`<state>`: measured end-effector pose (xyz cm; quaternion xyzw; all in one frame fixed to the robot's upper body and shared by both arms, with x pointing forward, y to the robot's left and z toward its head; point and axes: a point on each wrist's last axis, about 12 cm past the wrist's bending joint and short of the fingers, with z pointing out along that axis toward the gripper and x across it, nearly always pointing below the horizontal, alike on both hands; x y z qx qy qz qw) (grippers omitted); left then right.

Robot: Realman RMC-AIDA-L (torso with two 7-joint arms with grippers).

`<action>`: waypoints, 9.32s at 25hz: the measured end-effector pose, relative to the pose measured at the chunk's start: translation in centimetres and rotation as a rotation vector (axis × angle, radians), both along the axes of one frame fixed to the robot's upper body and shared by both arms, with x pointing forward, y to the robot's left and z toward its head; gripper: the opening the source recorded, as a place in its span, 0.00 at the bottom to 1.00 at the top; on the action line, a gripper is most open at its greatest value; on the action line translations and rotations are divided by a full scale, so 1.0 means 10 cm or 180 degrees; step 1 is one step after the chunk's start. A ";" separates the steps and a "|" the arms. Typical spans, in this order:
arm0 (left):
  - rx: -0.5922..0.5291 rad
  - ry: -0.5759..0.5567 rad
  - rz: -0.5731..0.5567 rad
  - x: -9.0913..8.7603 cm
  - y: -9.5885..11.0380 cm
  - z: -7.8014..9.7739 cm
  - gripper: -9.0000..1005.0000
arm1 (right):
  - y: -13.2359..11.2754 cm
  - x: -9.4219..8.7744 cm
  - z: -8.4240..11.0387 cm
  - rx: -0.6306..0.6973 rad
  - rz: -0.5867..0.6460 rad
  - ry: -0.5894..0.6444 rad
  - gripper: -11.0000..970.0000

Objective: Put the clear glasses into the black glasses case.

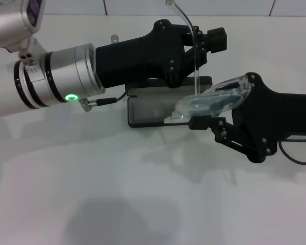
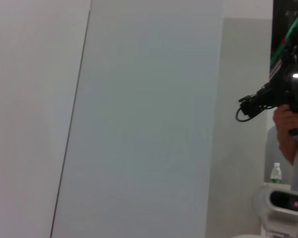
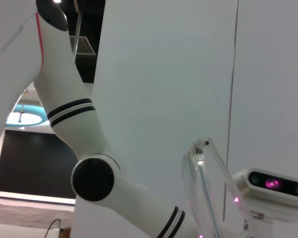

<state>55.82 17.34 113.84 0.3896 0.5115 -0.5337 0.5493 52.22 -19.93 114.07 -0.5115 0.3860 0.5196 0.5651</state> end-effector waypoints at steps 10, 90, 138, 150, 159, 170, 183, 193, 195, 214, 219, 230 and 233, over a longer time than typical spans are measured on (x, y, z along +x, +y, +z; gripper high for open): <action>-0.0071 -0.0056 -0.0102 -0.04 0.01 0.04 0.05 | 0.00 0.02 -0.01 0.0021 -0.0091 0.0028 0.16; 0.1011 0.0436 0.0254 -0.59 0.88 -0.43 0.05 | 0.68 1.02 0.57 -0.3708 -0.0528 0.0003 0.18; 0.1315 0.0424 0.0337 -0.56 1.02 -0.42 0.06 | 1.10 1.18 0.39 -0.3985 -0.0918 0.0167 0.19; 0.1304 0.0420 0.0339 -0.54 1.00 -0.42 0.06 | 1.10 1.19 0.35 -0.4090 -0.0922 0.0248 0.19; 0.1302 0.0417 0.0338 -0.54 0.99 -0.42 0.06 | 1.10 1.21 0.32 -0.4098 -0.0978 0.0270 0.19; 0.1303 0.0408 0.0335 -0.53 0.99 -0.41 0.06 | 1.14 1.22 0.34 -0.4060 -0.1017 0.0308 0.19; 0.1306 0.0402 0.0340 -0.53 0.99 -0.41 0.06 | 1.15 1.25 0.34 -0.3983 -0.1124 0.0283 0.20; 0.1296 0.0398 0.0364 -0.51 1.00 -0.40 0.06 | 1.15 1.23 0.33 -0.4024 -0.1081 0.0279 0.20; 0.1298 0.0396 0.0364 -0.51 1.00 -0.39 0.06 | 1.16 1.23 0.33 -0.4021 -0.1087 0.0288 0.20; 0.1312 0.0347 0.0352 -0.47 1.00 -0.35 0.06 | 1.17 1.20 0.35 -0.4095 -0.1038 0.0268 0.20; 0.1312 0.0344 0.0349 -0.46 1.00 -0.35 0.06 | 1.17 1.19 0.33 -0.4110 -0.1039 0.0253 0.20; 0.1306 0.0361 0.0352 -0.47 0.99 -0.36 0.06 | 1.13 1.20 0.29 -0.4078 -0.1102 0.0273 0.20; 0.1303 0.0363 0.0349 -0.47 0.99 -0.36 0.06 | 1.13 1.20 0.28 -0.4069 -0.1106 0.0282 0.20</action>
